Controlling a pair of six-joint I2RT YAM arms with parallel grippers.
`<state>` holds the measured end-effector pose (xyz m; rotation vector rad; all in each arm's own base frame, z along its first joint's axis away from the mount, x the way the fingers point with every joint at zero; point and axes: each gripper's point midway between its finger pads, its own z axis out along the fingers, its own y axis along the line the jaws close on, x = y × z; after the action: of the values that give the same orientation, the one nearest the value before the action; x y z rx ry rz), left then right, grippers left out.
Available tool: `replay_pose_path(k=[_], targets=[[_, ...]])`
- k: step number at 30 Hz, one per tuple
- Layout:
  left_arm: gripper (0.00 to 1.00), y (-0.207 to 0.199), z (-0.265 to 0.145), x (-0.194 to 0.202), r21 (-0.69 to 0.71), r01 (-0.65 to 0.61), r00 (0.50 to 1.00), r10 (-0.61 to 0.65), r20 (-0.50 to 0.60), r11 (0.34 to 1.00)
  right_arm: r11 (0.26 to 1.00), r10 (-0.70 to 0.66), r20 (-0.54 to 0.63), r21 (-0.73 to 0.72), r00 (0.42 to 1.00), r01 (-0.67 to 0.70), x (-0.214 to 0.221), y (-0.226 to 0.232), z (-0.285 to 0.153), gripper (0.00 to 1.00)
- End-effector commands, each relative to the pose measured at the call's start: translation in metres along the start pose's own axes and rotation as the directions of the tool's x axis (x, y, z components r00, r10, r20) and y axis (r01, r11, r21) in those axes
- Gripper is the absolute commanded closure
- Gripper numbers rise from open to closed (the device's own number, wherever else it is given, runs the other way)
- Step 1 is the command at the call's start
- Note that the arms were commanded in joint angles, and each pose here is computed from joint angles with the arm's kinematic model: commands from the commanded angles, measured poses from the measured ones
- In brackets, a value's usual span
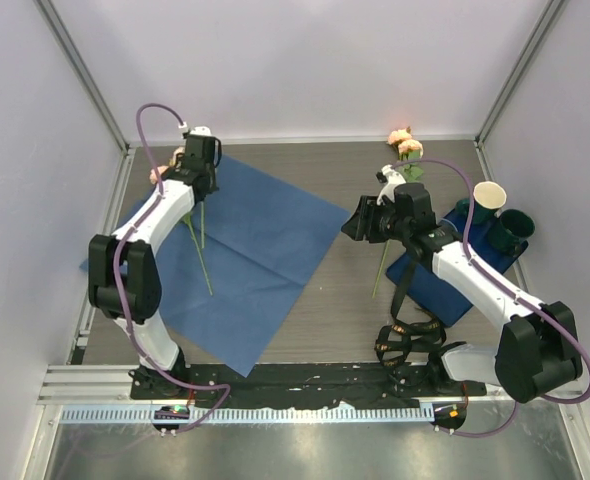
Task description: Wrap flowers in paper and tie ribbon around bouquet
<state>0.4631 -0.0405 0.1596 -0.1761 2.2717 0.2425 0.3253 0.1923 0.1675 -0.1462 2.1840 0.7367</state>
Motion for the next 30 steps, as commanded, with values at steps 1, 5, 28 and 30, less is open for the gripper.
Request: replay_pose_path(k=[1, 5, 28, 30], targets=[[1.0, -0.003, 0.027, -0.045, -0.045, 0.006, 0.985, 0.002, 0.173, 0.999, 0.999, -0.027, 0.049, -0.016, 0.998, 0.028, -0.012, 0.004, -0.003, 0.47], [0.99, -0.006, 0.059, -0.04, -0.098, -0.045, 0.991, 0.057, 0.121, 0.994, 0.999, -0.033, 0.057, -0.016, 0.998, 0.034, -0.012, 0.004, -0.007, 0.48], [0.77, 0.013, 0.099, 0.055, -0.163, -0.217, 0.963, 0.184, -0.195, 0.962, 1.0, -0.017, 0.034, -0.016, 0.999, 0.017, -0.001, 0.001, -0.009, 0.47], [0.7, 0.009, 0.098, 0.058, -0.135, -0.216, 0.963, 0.188, -0.194, 0.967, 1.0, -0.015, 0.027, -0.013, 1.0, 0.015, 0.0, 0.001, -0.008, 0.47]])
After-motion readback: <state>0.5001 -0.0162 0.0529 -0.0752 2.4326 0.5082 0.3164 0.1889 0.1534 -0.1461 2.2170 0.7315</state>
